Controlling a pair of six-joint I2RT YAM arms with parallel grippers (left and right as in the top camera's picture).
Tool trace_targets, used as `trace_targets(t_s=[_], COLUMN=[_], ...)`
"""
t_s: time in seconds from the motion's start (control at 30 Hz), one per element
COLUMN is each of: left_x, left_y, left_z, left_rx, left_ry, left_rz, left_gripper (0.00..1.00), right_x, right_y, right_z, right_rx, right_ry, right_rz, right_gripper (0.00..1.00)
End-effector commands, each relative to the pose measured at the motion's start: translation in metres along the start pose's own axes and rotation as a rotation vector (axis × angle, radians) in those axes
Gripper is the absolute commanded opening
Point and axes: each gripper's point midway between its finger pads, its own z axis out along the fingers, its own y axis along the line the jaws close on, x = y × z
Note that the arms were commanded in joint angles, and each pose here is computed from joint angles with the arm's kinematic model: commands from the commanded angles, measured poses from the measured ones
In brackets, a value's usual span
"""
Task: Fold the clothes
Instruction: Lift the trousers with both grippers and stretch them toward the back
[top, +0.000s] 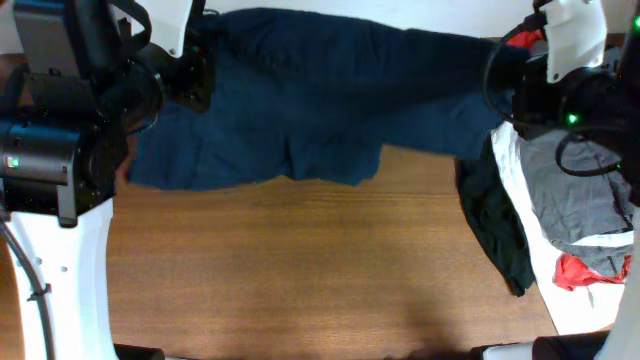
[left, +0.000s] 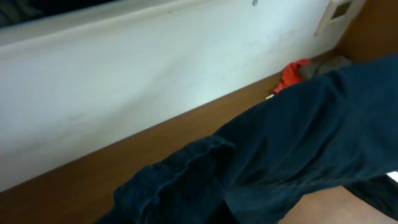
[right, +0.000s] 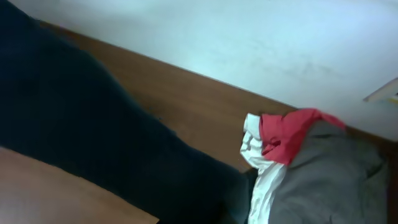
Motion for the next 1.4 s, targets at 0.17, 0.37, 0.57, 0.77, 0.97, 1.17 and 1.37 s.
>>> trace_targets(t_s=[0.17, 0.37, 0.57, 0.77, 0.97, 1.17, 1.37], left_x=[-0.023, -0.028, -0.062, -0.057, -0.042, -0.073, -0.101], left_y=[-0.027, -0.012, 0.038, 0.067, 0.065, 0.077, 0.078], left_z=[-0.006, -0.006, -0.012, 0.032, 0.101, 0.150, 0.151], left_rx=[0.191, 0.134, 0.010, -0.024, 0.127, 0.282, 0.402], left_ry=[-0.058, -0.088, -0.275, -0.265, -0.188, -0.347, -0.491], left_rz=[-0.456, -0.488, -0.527, -0.598, -0.610, -0.691, -0.670], left_gripper=[0.01, 0.01, 0.01, 0.01, 0.01, 0.01, 0.01], right_x=[0.009, 0.025, 0.010, -0.026, -0.043, -0.065, -0.087], right_y=[-0.013, -0.015, -0.039, -0.065, -0.072, -0.085, -0.105], right_z=[0.027, 0.052, 0.081, 0.092, 0.102, 0.141, 0.144], right_rx=[0.028, 0.016, 0.112, 0.228, 0.243, 0.263, 0.309], right_ry=[0.075, 0.167, 0.132, 0.000, -0.059, -0.135, -0.236], right_rz=[0.018, 0.075, 0.059, 0.036, 0.009, -0.018, -0.014], right_gripper=[0.04, 0.04, 0.04, 0.04, 0.04, 0.04, 0.04])
